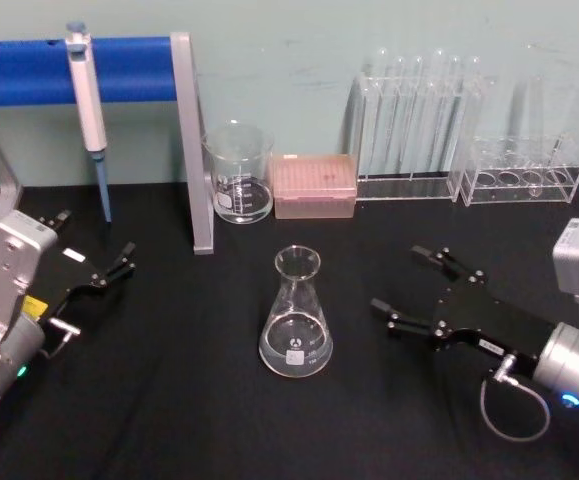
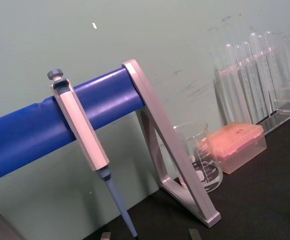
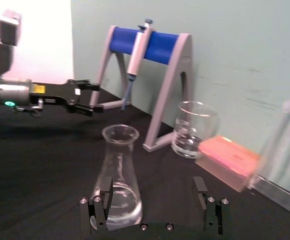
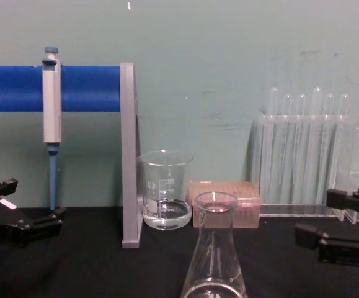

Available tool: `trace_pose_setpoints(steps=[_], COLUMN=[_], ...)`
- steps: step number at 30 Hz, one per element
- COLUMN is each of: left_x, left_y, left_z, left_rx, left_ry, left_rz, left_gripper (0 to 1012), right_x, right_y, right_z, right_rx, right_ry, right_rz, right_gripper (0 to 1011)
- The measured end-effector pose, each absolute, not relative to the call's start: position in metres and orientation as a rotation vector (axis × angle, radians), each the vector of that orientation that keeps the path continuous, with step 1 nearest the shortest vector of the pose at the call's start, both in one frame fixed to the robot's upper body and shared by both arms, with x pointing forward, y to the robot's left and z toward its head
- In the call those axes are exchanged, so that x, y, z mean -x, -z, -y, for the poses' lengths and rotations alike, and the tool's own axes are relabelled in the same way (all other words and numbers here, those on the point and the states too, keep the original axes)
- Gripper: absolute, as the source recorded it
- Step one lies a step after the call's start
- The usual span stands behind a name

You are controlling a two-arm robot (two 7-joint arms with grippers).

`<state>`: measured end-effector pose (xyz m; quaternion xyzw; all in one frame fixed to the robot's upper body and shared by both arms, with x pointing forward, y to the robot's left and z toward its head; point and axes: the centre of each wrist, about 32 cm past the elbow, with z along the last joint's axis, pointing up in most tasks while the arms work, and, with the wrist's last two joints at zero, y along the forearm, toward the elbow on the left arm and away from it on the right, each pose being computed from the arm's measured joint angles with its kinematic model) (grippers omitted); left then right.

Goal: Grasp the erlenmeyer flask with one hand, shake it three times, then place it back.

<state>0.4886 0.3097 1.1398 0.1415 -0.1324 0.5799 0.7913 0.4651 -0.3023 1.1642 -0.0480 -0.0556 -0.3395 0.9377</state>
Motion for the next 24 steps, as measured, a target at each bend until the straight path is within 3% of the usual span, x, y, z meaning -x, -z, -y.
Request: trace_pose_setpoints(steps=[24], left_x=[-0.489], left_y=[-1.14], left_z=[-0.31], left_rx=[-0.304], left_ry=[-1.248], left_rz=[0.285], left_gripper=[1001], right_x=[-0.491], right_y=[-1.158], right_z=[0.271], right_rx=[0.068], right_ry=[0.569], right_rz=[0.093], right_gripper=[1002])
